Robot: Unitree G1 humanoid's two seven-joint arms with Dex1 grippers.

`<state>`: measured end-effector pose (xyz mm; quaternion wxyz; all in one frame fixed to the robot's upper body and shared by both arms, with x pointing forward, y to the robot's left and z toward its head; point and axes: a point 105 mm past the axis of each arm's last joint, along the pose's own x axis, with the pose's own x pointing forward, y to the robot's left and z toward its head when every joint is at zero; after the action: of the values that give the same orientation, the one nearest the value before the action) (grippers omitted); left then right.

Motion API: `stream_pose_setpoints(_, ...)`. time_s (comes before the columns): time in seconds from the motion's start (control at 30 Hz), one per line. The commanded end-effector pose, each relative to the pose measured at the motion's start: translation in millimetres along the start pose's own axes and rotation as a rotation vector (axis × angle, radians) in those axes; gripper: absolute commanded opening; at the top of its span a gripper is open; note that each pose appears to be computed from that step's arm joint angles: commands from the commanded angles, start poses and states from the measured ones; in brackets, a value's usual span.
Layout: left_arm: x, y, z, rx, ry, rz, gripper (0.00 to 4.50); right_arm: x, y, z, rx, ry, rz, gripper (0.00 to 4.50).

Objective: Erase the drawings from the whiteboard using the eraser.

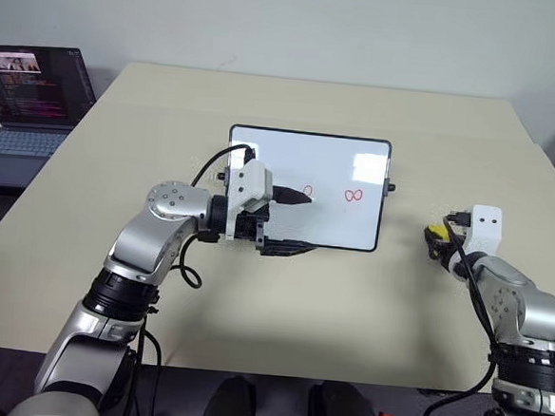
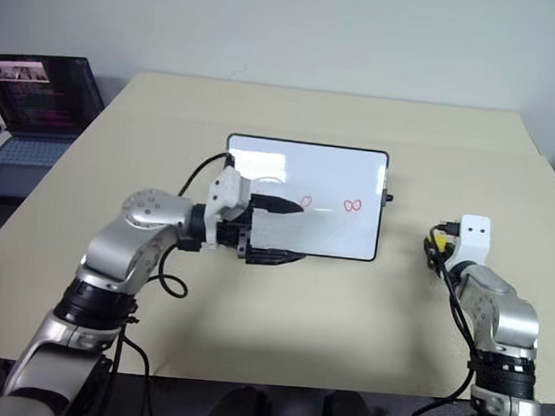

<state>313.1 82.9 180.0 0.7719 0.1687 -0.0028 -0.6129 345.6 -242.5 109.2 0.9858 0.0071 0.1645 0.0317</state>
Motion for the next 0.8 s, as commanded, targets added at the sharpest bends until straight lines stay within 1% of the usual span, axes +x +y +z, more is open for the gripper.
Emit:
stream_pose_setpoints(0.03,-18,2,4,-0.015,-0.011,0.090,4.50,-28,27,30,-0.122,-0.145,0.116,1.35)
stream_pose_setpoints(0.13,-30,1,-5,-0.057,0.012,0.151,4.50,-50,54,31,-0.254,-0.183,0.220,1.35)
stream_pose_setpoints(0.23,-46,4,-12,-0.094,0.034,0.242,4.50,-70,81,30,-0.277,-0.200,0.306,1.35)
stream_pose_setpoints(0.33,-66,9,-21,-0.126,0.069,0.337,4.50,-79,110,30,-0.329,-0.205,0.391,1.35)
stream_pose_setpoints(0.5,-97,11,-34,-0.153,0.149,0.459,4.50,-77,171,30,-0.433,-0.212,0.571,1.35)
stream_pose_setpoints(0.67,-118,8,-53,-0.207,0.246,0.542,4.50,-65,215,38,-0.577,-0.245,0.715,1.35)
stream_pose_setpoints(0.8,-126,7,-64,-0.228,0.298,0.573,4.50,-47,244,52,-0.702,-0.283,0.797,1.35)
